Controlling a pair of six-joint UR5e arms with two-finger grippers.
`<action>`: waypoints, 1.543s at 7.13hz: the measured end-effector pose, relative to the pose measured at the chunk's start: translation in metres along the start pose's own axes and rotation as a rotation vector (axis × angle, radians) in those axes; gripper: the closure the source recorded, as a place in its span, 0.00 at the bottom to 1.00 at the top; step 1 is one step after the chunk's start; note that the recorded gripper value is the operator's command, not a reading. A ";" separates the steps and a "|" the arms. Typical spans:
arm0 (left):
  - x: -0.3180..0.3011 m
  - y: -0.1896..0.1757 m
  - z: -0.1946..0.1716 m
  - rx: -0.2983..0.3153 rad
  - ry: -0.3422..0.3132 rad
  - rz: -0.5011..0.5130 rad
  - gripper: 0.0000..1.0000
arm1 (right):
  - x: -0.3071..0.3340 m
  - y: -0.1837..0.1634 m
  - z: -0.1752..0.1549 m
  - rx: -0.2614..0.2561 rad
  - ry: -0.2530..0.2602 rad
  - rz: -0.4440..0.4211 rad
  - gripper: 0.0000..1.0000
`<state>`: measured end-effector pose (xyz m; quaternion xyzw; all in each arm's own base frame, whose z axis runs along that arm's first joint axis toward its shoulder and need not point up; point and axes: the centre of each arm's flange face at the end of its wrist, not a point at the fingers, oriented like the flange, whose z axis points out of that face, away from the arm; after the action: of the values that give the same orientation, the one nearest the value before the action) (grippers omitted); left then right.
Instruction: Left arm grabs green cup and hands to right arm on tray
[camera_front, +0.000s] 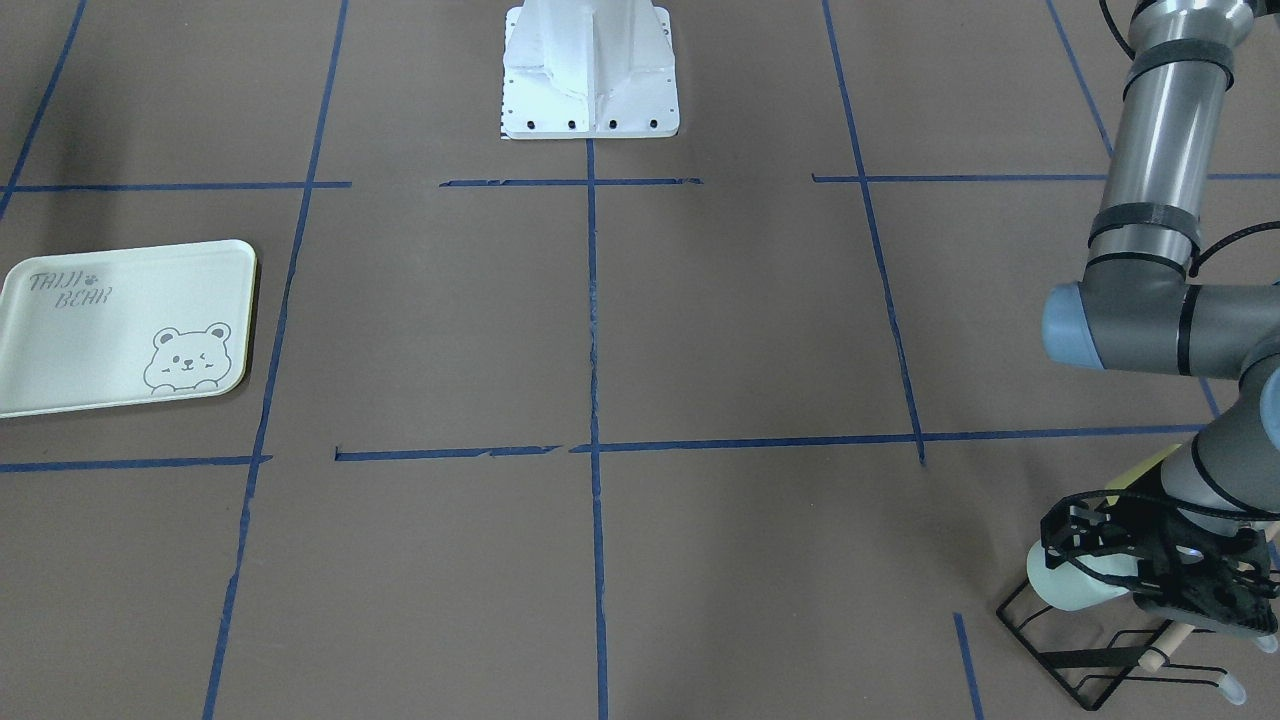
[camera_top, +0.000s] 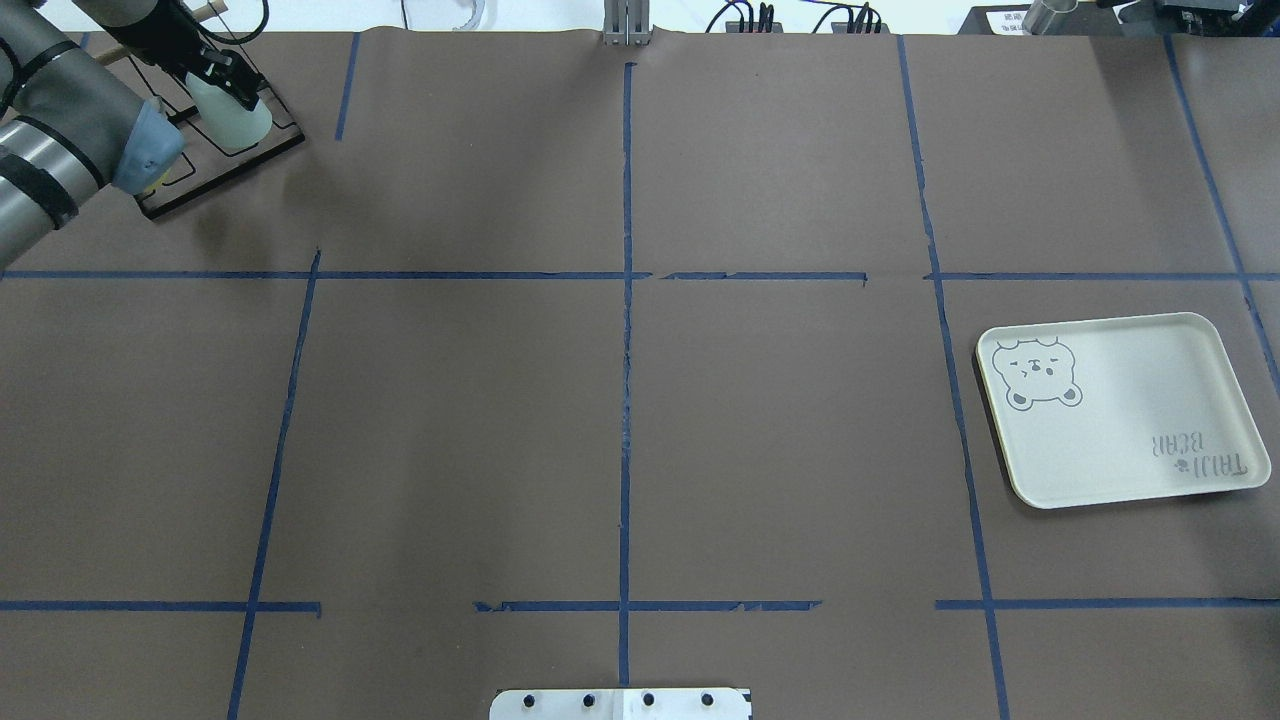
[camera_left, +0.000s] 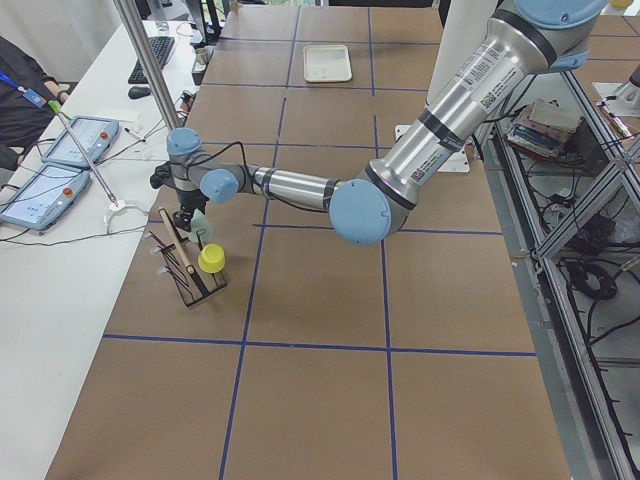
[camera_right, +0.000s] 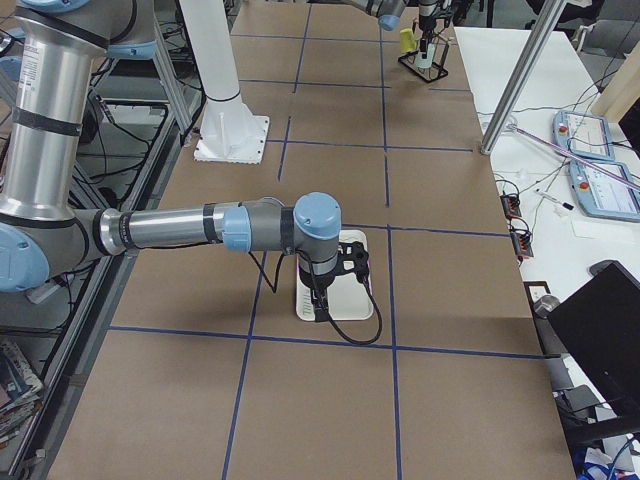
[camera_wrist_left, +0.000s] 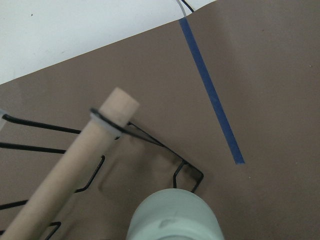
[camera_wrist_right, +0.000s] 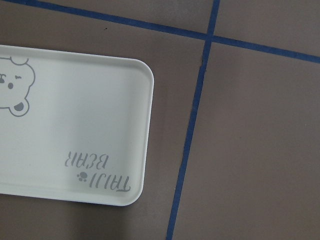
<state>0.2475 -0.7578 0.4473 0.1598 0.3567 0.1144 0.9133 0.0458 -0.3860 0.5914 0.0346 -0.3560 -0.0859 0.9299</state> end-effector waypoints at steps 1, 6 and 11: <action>0.001 0.000 -0.001 0.001 0.001 -0.001 0.56 | 0.000 0.000 0.000 0.000 0.000 0.000 0.00; -0.003 0.004 -0.056 0.081 0.006 0.000 0.55 | -0.001 0.000 -0.001 0.001 -0.001 -0.001 0.00; 0.057 0.041 -0.177 0.105 0.015 -0.149 0.55 | -0.009 -0.009 -0.008 0.069 -0.004 -0.034 0.00</action>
<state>0.1630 -0.6644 0.3043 0.1795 0.3797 0.0287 0.9071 0.0433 -0.3928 0.5786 0.0725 -0.3600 -0.0892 0.9259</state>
